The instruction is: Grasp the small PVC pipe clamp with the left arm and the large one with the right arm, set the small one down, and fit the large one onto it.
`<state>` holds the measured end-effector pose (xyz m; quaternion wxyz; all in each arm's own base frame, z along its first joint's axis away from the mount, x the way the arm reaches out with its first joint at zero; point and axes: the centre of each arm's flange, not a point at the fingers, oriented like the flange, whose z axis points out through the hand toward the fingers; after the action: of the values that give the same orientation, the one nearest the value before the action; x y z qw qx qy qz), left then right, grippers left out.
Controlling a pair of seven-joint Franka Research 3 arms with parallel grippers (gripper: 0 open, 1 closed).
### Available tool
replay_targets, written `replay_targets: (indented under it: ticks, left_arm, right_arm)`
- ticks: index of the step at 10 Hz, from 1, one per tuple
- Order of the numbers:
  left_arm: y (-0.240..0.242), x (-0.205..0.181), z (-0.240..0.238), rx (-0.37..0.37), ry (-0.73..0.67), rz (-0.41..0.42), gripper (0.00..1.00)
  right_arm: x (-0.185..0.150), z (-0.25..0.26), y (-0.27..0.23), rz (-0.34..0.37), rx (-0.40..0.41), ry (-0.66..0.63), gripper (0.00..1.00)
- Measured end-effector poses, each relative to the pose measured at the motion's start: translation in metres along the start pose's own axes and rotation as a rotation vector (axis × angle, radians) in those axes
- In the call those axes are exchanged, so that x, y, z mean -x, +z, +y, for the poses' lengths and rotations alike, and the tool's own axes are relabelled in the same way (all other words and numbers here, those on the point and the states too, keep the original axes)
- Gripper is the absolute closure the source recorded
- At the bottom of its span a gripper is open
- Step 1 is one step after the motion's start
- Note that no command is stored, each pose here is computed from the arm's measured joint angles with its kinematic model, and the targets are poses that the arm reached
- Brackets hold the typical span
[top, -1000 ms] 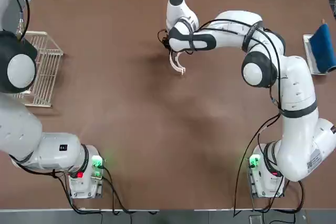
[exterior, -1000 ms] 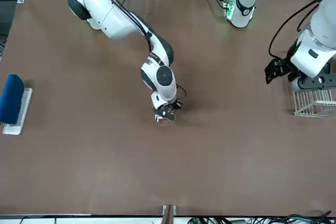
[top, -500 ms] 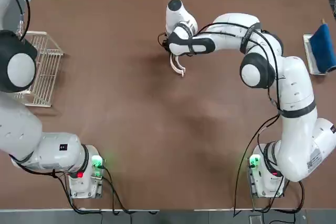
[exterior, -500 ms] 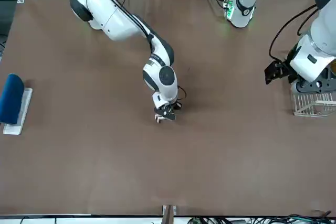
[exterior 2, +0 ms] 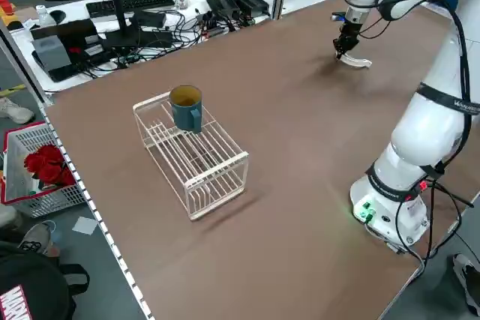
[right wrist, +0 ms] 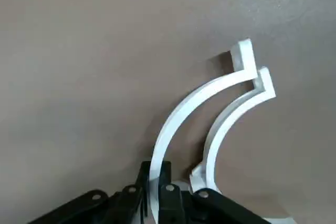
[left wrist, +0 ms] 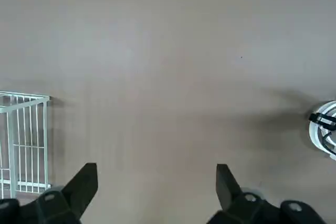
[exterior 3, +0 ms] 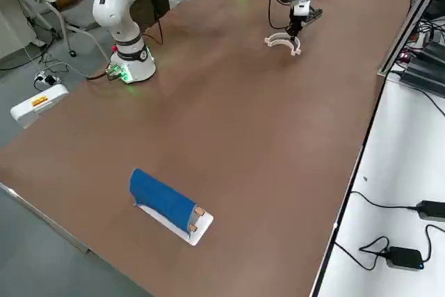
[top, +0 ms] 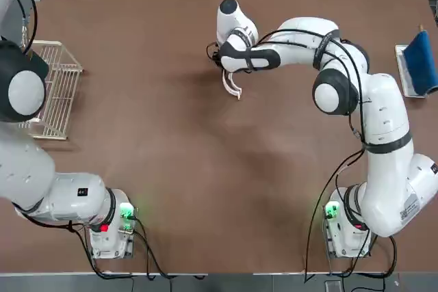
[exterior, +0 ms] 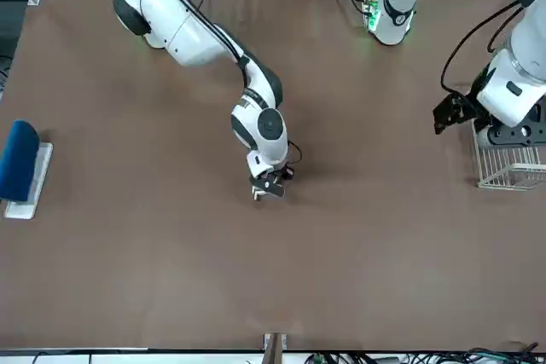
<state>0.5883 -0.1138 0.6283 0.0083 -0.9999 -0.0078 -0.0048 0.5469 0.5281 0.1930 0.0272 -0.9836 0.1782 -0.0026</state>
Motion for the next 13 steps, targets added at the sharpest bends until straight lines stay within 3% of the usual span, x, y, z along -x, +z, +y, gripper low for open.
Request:
replay_targets:
  ticks: [2, 4, 6, 8, 11, 13]
  left_arm:
    - [-0.011, 0.004, -0.003, 0.0, 0.01, 0.019, 0.01]
    - [-0.024, 0.012, -0.007, 0.004, 0.039, 0.038, 0.0]
    - [-0.03, 0.02, -0.007, 0.015, 0.042, 0.028, 0.01]
    - [-0.036, 0.025, -0.017, 0.034, 0.021, 0.022, 0.01]
    - [-0.035, 0.022, -0.036, 0.042, 0.011, 0.021, 0.01]
    - [-0.034, 0.022, -0.034, 0.042, 0.015, 0.019, 0.0]
  right_arm:
    - [-0.003, 0.001, 0.0, 0.002, 0.001, 0.004, 0.89]
    - [-0.004, 0.001, -0.001, 0.003, -0.001, 0.007, 0.79]
    - [-0.009, 0.002, -0.003, 0.006, -0.005, 0.014, 0.5]
    - [-0.02, 0.005, -0.016, 0.012, 0.0, 0.028, 0.37]
    - [-0.048, 0.022, -0.072, 0.022, 0.055, 0.045, 0.0]
    - [-0.082, 0.052, -0.126, 0.019, 0.055, 0.022, 0.0]
